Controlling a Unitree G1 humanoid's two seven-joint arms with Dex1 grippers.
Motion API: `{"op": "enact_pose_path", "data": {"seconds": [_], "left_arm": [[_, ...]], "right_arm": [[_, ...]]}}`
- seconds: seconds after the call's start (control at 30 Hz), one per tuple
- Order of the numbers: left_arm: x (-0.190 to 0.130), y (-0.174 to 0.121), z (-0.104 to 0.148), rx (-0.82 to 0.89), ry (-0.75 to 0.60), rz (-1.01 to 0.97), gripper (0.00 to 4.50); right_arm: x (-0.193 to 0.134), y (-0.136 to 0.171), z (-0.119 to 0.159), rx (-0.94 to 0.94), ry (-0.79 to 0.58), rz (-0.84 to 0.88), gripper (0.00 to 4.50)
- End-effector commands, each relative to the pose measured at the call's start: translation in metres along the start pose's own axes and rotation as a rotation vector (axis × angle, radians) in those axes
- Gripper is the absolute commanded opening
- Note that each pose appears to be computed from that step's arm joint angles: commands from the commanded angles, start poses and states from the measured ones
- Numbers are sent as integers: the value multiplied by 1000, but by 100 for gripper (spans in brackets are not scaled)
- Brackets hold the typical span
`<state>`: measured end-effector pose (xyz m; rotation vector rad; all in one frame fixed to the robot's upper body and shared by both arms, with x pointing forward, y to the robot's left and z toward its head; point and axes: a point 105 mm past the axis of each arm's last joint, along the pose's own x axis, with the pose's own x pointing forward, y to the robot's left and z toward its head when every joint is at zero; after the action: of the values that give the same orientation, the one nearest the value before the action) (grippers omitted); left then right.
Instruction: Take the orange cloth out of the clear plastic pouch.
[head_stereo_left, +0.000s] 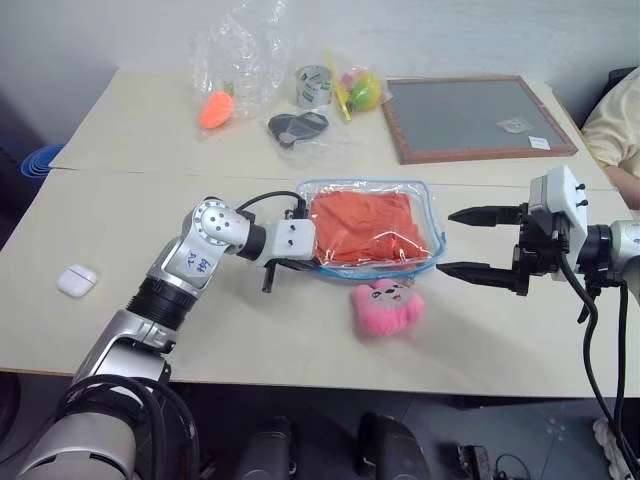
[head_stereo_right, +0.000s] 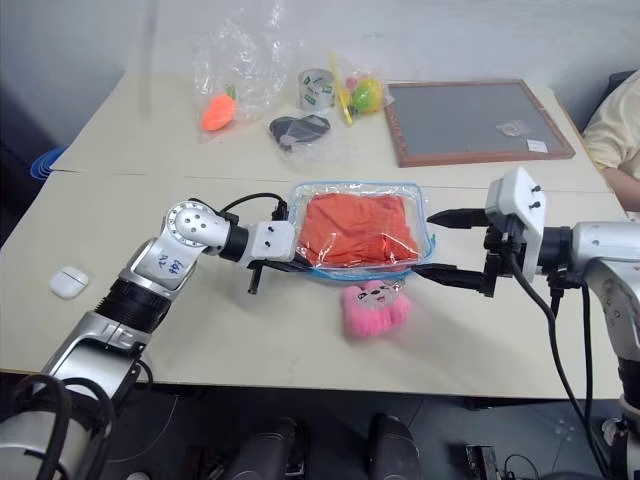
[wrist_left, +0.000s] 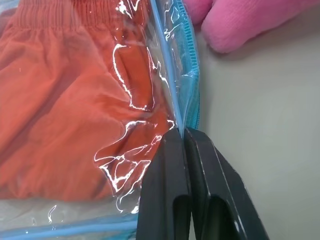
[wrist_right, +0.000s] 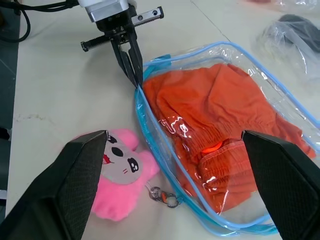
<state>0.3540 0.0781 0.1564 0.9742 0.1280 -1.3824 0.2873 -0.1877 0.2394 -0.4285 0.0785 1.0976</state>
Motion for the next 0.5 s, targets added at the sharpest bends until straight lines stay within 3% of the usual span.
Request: {"op": "enact_pose_path", "data": {"seconds": [0.03, 0.23, 0.37, 0.5], "left_arm": [[-20, 0, 6, 56, 14, 41, 5], [-64, -32, 4, 99, 79, 19, 5], [-79, -48, 0, 180, 139, 23, 5], [-82, -56, -6, 182, 164, 41, 5]], "right_arm": [[1, 0, 10, -46, -22, 15, 450], [5, 10, 6, -41, -3, 109, 450], [1, 25, 1, -22, 20, 226, 450], [3, 23, -3, -22, 34, 234, 450]]}}
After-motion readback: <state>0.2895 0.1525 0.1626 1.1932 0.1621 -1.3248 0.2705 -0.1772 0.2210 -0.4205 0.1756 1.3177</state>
